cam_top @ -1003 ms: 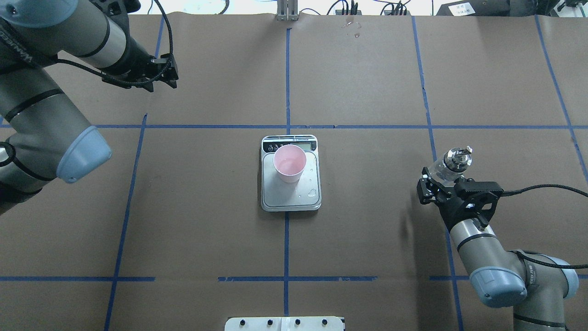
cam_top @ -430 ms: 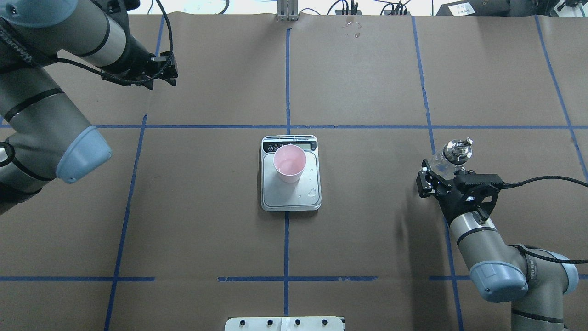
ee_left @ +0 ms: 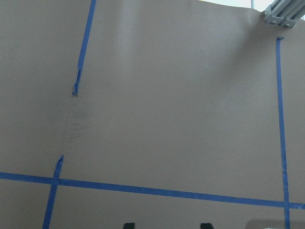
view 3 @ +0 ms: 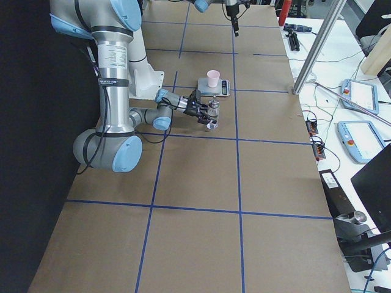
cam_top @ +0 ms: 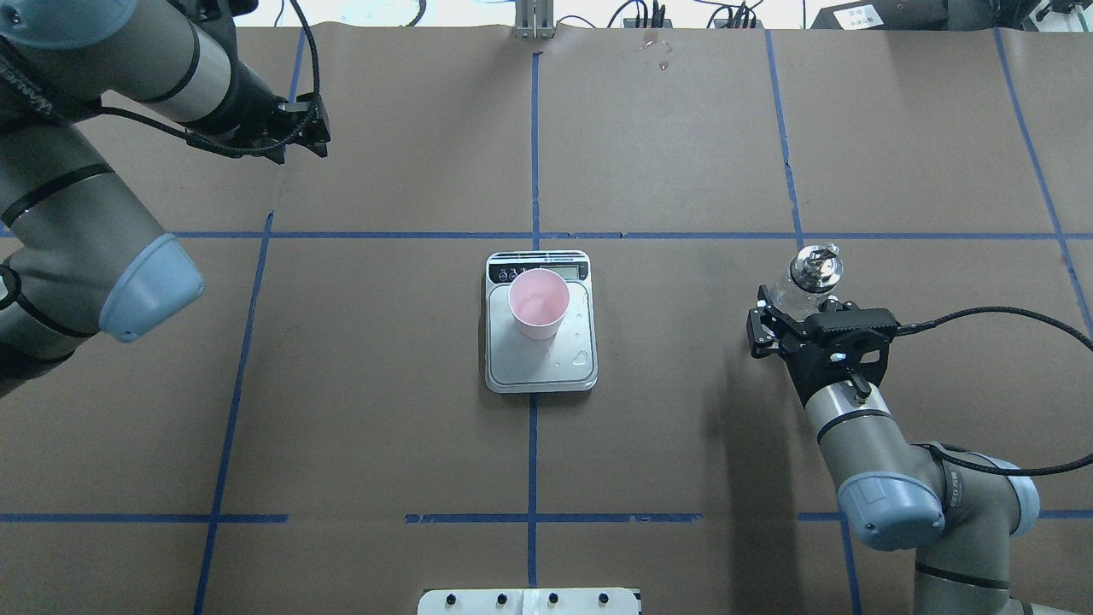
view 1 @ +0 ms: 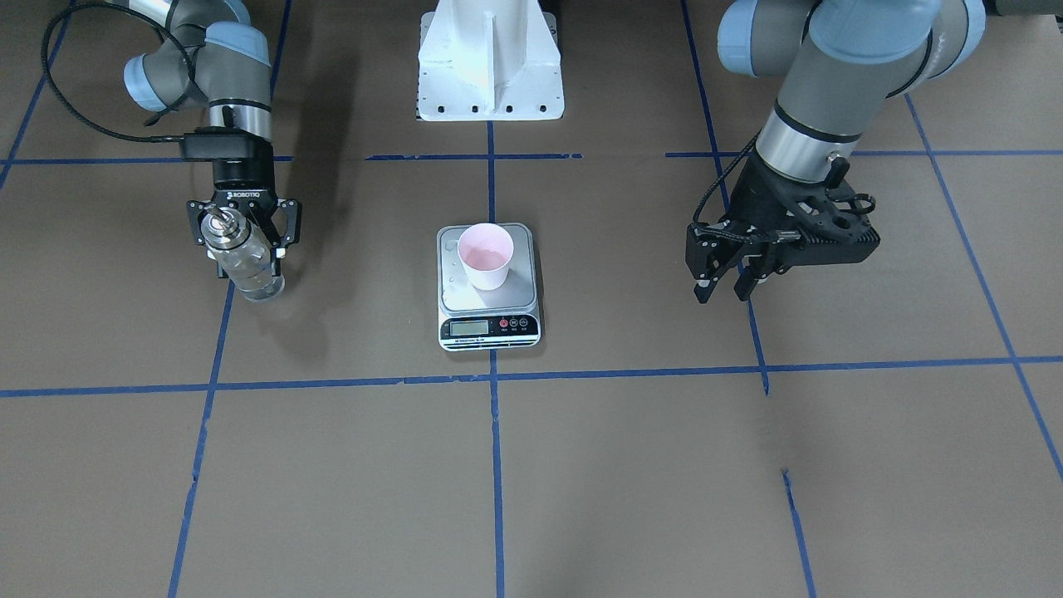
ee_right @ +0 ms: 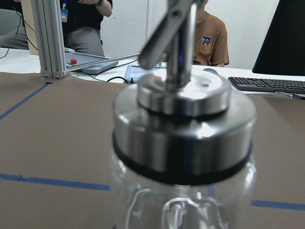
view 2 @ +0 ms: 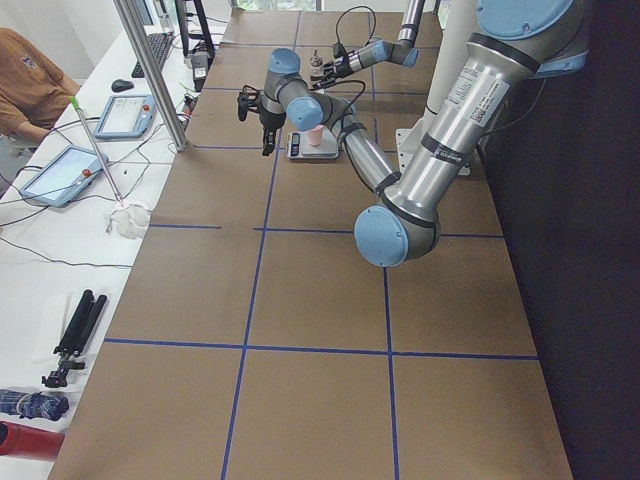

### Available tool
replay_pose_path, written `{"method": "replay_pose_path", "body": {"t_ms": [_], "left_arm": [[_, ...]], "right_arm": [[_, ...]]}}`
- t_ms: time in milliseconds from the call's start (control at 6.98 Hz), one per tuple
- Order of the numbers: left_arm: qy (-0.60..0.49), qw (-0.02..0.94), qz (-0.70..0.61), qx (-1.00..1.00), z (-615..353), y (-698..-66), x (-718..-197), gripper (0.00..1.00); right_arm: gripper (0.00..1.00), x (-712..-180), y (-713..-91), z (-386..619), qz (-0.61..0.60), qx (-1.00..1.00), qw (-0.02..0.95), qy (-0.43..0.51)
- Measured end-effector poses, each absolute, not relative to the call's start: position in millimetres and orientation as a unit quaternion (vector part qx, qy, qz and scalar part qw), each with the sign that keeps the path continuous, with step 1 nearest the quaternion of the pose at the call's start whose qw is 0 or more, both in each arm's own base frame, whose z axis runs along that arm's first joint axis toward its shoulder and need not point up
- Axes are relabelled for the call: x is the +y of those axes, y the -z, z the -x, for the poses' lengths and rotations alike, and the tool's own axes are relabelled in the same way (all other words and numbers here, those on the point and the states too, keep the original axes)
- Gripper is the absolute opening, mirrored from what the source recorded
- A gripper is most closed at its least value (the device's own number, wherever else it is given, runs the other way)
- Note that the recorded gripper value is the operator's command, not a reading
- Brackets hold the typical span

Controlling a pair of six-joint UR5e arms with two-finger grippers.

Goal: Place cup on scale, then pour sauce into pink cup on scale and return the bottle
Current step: 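Carry the bottle with the right gripper over the pink cup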

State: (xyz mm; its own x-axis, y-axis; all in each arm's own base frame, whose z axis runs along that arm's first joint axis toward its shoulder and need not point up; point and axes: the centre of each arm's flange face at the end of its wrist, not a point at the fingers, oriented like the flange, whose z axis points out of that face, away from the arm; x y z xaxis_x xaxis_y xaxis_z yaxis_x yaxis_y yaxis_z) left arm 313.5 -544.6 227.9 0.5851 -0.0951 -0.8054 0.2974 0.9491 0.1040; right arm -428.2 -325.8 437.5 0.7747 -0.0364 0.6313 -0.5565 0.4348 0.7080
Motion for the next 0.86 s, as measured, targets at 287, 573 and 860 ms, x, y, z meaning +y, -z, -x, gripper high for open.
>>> {"method": "replay_pose_path", "body": {"t_ms": [287, 573, 860], "left_arm": [[0.111, 0.883, -0.114, 0.441, -313.3, -229.2, -544.4, 0.55], [0.103, 0.884, -0.119, 0.440, -311.4, -230.9, -544.3, 0.55], [0.056, 0.888, -0.144, 0.433, -297.3, -239.8, -535.9, 0.53]], "right_arm": [[0.00, -325.7, -411.6, 428.1, -0.507, -0.307, 0.789, -0.161], [0.00, -322.3, -379.6, 440.9, -0.517, -0.313, 0.787, -0.126], [0.00, -320.1, -362.9, 458.9, -0.530, -0.284, 0.797, -0.055]]}}
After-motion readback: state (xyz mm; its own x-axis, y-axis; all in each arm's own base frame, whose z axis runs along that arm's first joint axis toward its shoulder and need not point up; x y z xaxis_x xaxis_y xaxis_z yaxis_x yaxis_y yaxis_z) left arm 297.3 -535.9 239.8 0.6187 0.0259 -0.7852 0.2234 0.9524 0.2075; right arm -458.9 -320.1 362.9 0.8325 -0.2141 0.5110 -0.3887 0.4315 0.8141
